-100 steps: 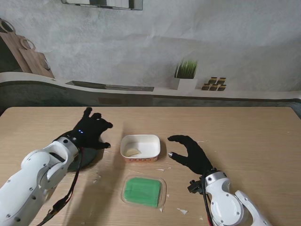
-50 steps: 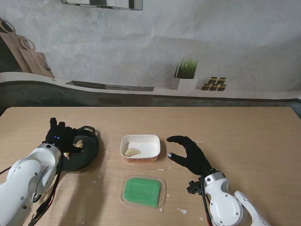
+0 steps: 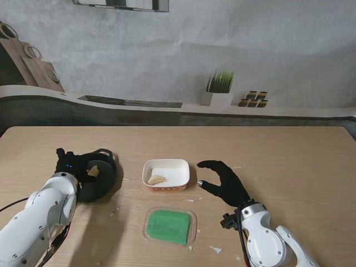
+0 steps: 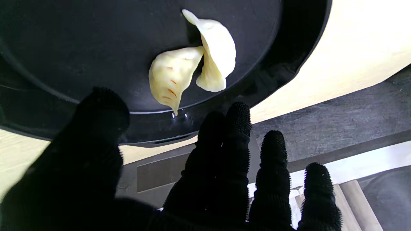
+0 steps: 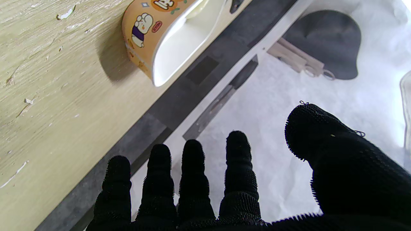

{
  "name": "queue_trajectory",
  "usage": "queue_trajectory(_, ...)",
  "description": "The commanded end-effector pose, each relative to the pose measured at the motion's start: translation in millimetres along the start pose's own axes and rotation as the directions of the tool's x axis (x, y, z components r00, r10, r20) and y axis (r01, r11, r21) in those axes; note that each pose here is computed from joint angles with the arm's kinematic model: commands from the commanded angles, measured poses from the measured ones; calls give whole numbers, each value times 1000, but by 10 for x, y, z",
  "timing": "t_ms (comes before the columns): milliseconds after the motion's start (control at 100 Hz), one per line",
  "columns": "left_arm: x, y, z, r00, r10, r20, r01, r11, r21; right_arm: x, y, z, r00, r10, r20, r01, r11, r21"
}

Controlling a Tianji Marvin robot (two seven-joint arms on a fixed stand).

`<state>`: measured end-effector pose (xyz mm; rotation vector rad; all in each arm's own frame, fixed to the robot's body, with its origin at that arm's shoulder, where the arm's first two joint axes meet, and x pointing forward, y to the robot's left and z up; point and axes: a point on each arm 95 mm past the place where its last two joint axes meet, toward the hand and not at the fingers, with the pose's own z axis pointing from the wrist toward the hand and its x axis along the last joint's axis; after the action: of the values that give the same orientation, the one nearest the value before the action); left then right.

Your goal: Load dumplings into a food container

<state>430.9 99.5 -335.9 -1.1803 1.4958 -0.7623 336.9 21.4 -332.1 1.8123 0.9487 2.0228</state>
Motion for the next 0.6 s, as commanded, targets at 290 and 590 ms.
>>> queue_trajectory(290,104,87,119,1000,0,7,0,998,-61,9,-43,-2,1000,8,6,-8,1000,10)
queue_trajectory(590,192,148,169,999,41,-17,-42,994,-97,4,-30,-3,1000,6,5,-6,1000,5)
